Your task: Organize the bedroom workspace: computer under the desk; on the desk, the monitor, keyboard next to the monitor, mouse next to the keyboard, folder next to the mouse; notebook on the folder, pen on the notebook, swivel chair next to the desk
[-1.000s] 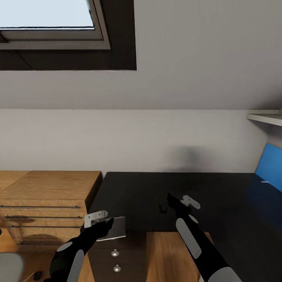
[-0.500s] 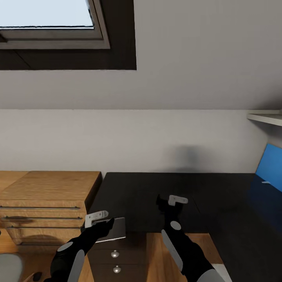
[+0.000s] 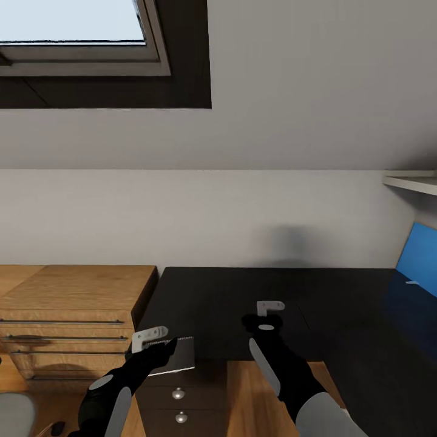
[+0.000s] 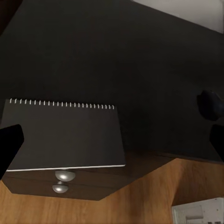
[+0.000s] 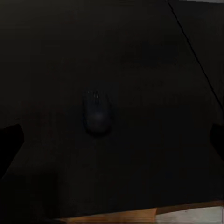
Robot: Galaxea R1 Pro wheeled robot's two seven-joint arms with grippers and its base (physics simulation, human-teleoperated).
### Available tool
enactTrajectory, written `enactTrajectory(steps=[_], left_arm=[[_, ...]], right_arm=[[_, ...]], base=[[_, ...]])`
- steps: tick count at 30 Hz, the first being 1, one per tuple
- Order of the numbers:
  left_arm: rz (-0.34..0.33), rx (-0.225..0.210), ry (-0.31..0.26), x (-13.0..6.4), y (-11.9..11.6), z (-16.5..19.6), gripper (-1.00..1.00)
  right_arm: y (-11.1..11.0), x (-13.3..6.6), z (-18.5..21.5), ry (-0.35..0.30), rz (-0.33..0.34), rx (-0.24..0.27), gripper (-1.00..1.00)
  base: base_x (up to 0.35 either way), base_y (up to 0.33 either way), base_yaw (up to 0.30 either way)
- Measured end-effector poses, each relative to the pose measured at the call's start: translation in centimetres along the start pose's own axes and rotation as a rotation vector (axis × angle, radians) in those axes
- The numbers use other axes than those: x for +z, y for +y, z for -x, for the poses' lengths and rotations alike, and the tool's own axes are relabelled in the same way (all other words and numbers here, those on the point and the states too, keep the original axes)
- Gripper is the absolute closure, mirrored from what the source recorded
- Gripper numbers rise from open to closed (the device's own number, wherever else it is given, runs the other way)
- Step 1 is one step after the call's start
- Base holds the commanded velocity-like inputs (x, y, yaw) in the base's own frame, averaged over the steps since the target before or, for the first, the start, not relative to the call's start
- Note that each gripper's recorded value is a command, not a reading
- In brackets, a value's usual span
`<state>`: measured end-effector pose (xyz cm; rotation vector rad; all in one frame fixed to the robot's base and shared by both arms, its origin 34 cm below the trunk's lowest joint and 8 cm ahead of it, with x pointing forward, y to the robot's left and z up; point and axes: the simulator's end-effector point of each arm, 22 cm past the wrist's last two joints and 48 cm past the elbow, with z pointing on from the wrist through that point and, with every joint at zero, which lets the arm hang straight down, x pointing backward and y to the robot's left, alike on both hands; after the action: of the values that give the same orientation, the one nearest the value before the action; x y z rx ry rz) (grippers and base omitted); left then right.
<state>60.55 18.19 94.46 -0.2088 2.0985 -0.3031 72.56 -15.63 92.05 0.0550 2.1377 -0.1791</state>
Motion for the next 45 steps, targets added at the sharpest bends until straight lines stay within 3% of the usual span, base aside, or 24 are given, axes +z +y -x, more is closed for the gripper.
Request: enactTrajectory(steps=[4,10,15,20,22,29,35,45], left_arm=[[-0.003,-0.001,-0.002,0.0,-0.2,0.0,-1.0],[-0.004,0.0,-0.003,0.0,-0.2,0.0,-1.0],[-0.004,-0.001,-0.001,0.0,-0.2,0.0,-1.0],[-0.004,-0.001,-0.001,0.0,-0.2,0.0,-1.0],[-0.008,0.001,0.0,0.0,-0.4,0.0,-1.0],[-0.014,0.006,0.001,0.0,-0.8,-0.1,-1.0],[-0.016,0.007,0.004,0.0,-0.8,-0.1,-1.0],[-0.022,0.002,0.005,0.3,-1.0,-0.5,-1.0]], right_arm=[[-1.0,1.9,-2.2,0.051,-0.033,-0.031,-1.0],[-2.6,4.2,-2.9,0.023,-0.073,-0.023,-1.0],[-0.9,4.8,-2.8,-0.009,0.019,-0.062,-1.0],[-0.2,4.9,-2.6,-0.024,0.059,-0.079,-1.0],[1.0,4.8,-3.4,-0.011,0.12,-0.084,-1.0],[2.1,4.8,-4.4,0.016,0.183,-0.087,-1.0],[1.2,5.3,-4.1,0.035,0.166,-0.085,-1.0],[-1.7,6.7,-4.6,0.107,0.115,-0.026,-1.0]], base=[[0.017,0.0,0.0],[0.093,0.0,0.0],[0.109,0.0,0.0],[0.095,0.0,0.0],[0.111,0.016,0.0],[0.19,0.112,0.0],[0.04,0.023,0.0],[0.002,0.001,0.0]])
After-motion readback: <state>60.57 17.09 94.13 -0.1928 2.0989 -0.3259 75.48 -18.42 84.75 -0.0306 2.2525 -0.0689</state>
